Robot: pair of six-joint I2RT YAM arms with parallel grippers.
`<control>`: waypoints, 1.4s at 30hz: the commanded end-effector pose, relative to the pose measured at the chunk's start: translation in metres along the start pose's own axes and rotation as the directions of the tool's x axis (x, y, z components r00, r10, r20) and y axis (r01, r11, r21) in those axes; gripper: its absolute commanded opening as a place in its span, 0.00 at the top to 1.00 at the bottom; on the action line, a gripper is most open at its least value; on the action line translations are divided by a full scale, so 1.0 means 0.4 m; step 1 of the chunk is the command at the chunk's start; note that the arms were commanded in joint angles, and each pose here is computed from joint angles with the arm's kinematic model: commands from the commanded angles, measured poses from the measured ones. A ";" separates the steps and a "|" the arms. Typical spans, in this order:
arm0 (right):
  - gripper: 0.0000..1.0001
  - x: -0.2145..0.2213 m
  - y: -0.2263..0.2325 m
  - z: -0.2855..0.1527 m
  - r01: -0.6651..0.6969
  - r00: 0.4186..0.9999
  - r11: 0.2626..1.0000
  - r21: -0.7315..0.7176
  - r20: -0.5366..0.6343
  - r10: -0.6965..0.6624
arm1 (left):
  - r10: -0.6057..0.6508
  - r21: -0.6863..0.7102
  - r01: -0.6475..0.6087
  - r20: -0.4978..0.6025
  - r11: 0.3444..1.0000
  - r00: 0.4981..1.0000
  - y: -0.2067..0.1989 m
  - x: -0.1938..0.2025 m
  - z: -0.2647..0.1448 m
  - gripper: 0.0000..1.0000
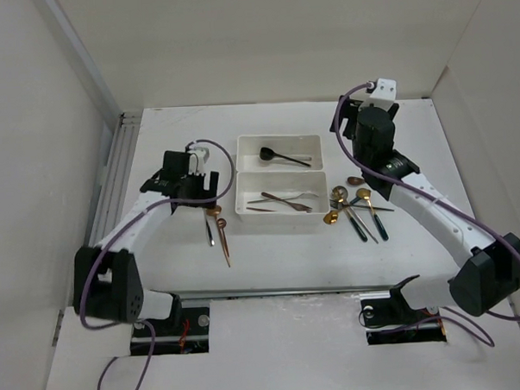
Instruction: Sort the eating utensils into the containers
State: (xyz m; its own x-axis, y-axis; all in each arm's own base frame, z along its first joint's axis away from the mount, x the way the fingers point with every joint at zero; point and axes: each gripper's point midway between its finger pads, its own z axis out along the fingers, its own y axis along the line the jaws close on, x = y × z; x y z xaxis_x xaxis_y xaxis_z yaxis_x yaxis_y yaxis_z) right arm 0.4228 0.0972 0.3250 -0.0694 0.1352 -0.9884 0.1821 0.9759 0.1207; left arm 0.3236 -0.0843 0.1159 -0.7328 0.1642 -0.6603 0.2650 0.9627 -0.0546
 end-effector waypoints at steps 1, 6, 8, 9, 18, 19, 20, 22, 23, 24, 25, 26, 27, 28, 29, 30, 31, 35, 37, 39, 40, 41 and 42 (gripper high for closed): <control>0.10 -0.062 0.002 -0.039 -0.046 0.998 0.999 0.007 0.054 0.046 | -0.030 0.043 0.037 -0.150 0.998 0.988 -0.015 0.055 0.024 0.27; 0.10 -0.073 -0.013 -0.070 -0.054 0.996 0.998 0.024 0.067 0.052 | -0.064 0.071 0.088 -0.292 0.994 0.954 -0.016 0.141 0.053 0.56; 0.10 -0.069 -0.030 -0.076 -0.050 0.997 0.997 0.052 0.065 0.046 | -0.054 0.115 0.093 -0.302 0.989 0.952 -0.034 0.146 0.057 0.56; 0.10 -0.076 -0.024 -0.085 -0.055 0.996 0.998 0.041 0.071 0.052 | -0.045 0.130 0.088 -0.301 0.988 0.952 -0.039 0.146 0.056 0.55; 0.10 -0.068 -0.045 -0.080 -0.041 0.997 0.995 0.095 0.071 0.034 | -0.115 0.070 0.156 -0.406 0.985 0.906 -0.028 0.210 0.108 0.51; 0.10 -0.068 -0.045 -0.080 -0.041 0.997 0.995 0.095 0.071 0.034 | -0.116 0.060 0.154 -0.417 0.986 0.901 -0.024 0.218 0.113 0.52; 0.10 -0.070 -0.041 -0.075 -0.032 0.997 0.995 0.095 0.070 0.025 | -0.108 0.065 0.149 -0.425 0.987 0.899 -0.030 0.219 0.121 0.52; 0.10 -0.082 -0.040 -0.076 -0.039 0.996 0.995 0.094 0.078 0.032 | -0.121 0.030 0.152 -0.461 0.988 0.879 -0.019 0.247 0.136 0.53; 0.10 -0.074 -0.038 -0.071 -0.022 0.997 0.995 0.096 0.070 0.015 | -0.131 0.024 0.161 -0.472 0.987 0.872 -0.020 0.249 0.138 0.54; 0.10 -0.075 -0.047 -0.067 -0.023 0.997 0.994 0.105 0.071 0.015 | -0.133 0.021 0.164 -0.492 0.986 0.860 -0.019 0.263 0.146 0.54; 0.10 -0.075 -0.047 -0.067 -0.023 0.997 0.994 0.105 0.071 0.015 | -0.133 0.012 0.161 -0.499 0.987 0.856 -0.015 0.270 0.149 0.57; 0.10 -0.067 -0.044 -0.062 -0.017 0.998 0.994 0.107 0.065 0.010 | -0.133 0.012 0.161 -0.499 0.987 0.856 -0.015 0.270 0.149 0.63; 0.10 -0.077 -0.043 -0.063 -0.023 0.997 0.994 0.105 0.071 0.015 | -0.144 -0.004 0.165 -0.512 0.986 0.847 -0.011 0.275 0.152 0.69; 0.10 -0.077 -0.043 -0.063 -0.023 0.997 0.994 0.105 0.071 0.015 | -0.144 -0.006 0.165 -0.520 0.986 0.842 -0.011 0.281 0.155 0.74; 0.10 -0.077 -0.043 -0.063 -0.023 0.997 0.994 0.105 0.071 0.015 | -0.155 -0.020 0.169 -0.517 0.985 0.842 0.001 0.281 0.155 0.80; 0.10 -0.078 -0.052 -0.060 -0.015 0.997 0.993 0.115 0.072 0.007 | -0.155 -0.021 0.169 -0.517 0.985 0.842 0.001 0.281 0.155 0.90; 0.10 -0.078 -0.052 -0.060 -0.015 0.997 0.993 0.115 0.072 0.007 | -0.174 -0.032 0.184 -0.516 0.982 0.839 0.008 0.281 0.155 0.94; 0.10 -0.078 -0.052 -0.060 -0.015 0.997 0.993 0.115 0.072 0.007 | -0.225 -0.106 0.199 -0.495 0.974 0.839 0.061 0.273 0.155 1.00; 0.10 -0.078 -0.052 -0.060 -0.015 0.997 0.993 0.115 0.072 0.007 | -0.233 -0.123 0.197 -0.474 0.973 0.849 0.078 0.246 0.155 1.00; 0.10 -0.080 -0.061 -0.057 -0.016 0.997 0.992 0.124 0.073 0.007 | -0.226 -0.178 0.161 -0.453 0.971 0.862 0.127 0.224 0.150 1.00; 0.10 -0.080 -0.061 -0.057 -0.016 0.997 0.992 0.124 0.073 0.007 | -0.205 -0.197 0.131 -0.424 0.972 0.882 0.148 0.188 0.152 1.00; 0.10 -0.080 -0.061 -0.057 -0.016 0.997 0.992 0.124 0.073 0.007 | -0.177 -0.217 0.098 -0.387 0.971 0.905 0.168 0.153 0.149 1.00; 0.10 -0.080 -0.061 -0.057 -0.016 0.997 0.992 0.124 0.073 0.007 | -0.143 -0.265 0.055 -0.325 0.963 0.935 0.203 0.100 0.139 1.00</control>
State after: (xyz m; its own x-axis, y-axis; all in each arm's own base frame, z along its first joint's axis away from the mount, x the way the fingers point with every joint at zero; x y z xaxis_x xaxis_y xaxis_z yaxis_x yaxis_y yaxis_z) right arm 0.3979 0.0798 0.3333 -0.0494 0.1123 -0.9924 0.2834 0.9544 0.0939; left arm 0.3211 -0.0486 0.0212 -0.9612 0.0322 -0.2738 0.0565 0.9951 -0.0815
